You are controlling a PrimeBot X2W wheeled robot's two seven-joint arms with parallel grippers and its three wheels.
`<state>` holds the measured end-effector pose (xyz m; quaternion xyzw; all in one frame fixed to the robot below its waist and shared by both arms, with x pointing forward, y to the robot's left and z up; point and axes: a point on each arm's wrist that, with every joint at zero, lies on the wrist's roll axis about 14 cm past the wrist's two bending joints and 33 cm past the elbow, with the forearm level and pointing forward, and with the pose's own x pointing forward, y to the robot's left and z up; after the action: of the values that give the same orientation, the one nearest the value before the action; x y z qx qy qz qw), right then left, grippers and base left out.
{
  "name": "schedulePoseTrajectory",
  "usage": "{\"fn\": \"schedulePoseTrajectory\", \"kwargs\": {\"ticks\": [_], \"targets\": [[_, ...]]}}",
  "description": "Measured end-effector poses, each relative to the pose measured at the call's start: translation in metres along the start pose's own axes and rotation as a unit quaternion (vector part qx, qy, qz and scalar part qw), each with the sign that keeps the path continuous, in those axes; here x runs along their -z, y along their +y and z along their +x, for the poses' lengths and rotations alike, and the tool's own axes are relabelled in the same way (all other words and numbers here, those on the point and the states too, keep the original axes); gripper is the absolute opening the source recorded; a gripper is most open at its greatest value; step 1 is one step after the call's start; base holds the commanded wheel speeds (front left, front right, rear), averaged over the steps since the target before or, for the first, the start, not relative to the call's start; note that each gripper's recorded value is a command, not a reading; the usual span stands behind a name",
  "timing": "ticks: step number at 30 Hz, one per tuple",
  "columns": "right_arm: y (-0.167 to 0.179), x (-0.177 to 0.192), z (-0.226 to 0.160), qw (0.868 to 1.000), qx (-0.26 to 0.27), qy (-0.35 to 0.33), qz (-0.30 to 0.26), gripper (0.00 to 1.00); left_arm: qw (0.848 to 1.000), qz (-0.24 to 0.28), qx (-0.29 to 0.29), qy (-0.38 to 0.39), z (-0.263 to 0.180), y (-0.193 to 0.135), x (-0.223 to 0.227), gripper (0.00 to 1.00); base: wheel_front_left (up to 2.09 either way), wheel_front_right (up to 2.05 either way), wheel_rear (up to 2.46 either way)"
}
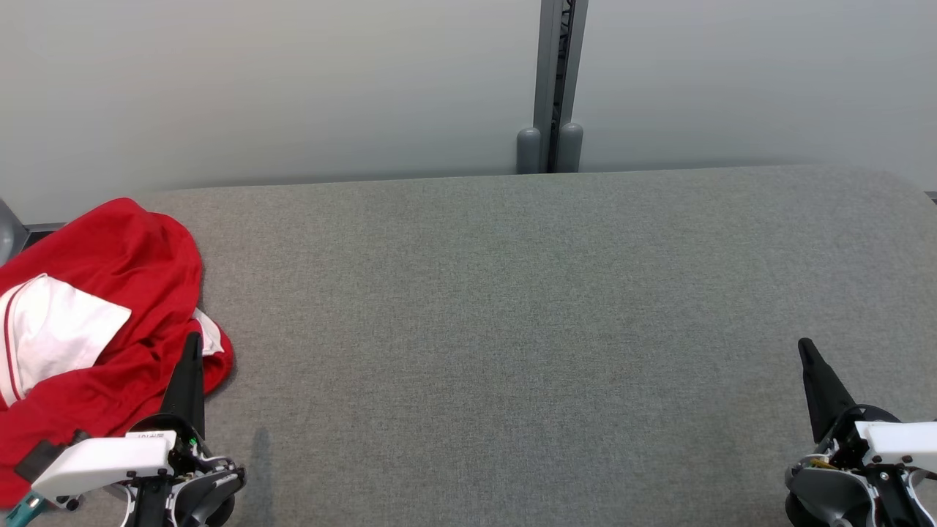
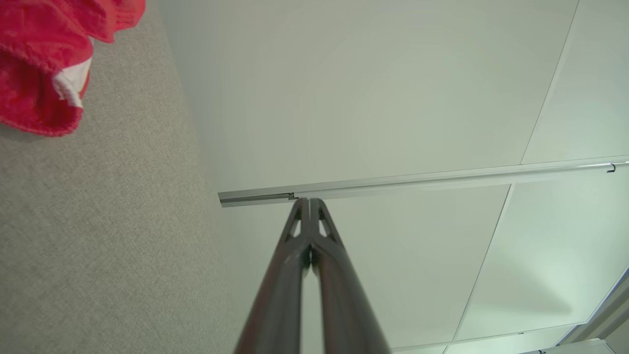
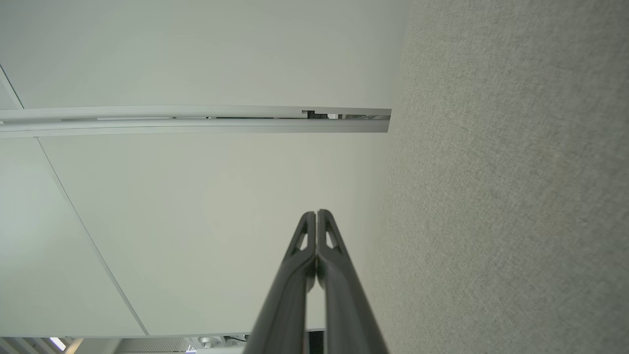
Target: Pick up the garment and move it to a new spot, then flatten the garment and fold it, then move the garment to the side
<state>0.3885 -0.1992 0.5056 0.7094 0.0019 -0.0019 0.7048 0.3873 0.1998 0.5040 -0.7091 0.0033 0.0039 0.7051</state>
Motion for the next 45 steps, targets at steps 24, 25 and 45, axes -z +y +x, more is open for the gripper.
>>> {"fn": "schedulePoseTrajectory", "kwargs": {"ticks": [24, 25, 45], "targets": [[0.0000, 0.0000, 0.0000, 1.000, 0.000, 0.000, 0.000, 0.00, 1.000, 0.000, 0.000, 0.000, 0.0000, 0.0000, 0.0000, 0.00, 0.00, 0.00, 0.00], [0.0000, 0.0000, 0.0000, 1.000, 0.000, 0.000, 0.000, 0.00, 1.000, 0.000, 0.000, 0.000, 0.0000, 0.0000, 0.0000, 0.00, 0.00, 0.00, 0.00], [0.0000, 0.0000, 0.0000, 1.000, 0.000, 0.000, 0.000, 0.00, 1.000, 0.000, 0.000, 0.000, 0.0000, 0.0000, 0.0000, 0.00, 0.00, 0.00, 0.00]]}}
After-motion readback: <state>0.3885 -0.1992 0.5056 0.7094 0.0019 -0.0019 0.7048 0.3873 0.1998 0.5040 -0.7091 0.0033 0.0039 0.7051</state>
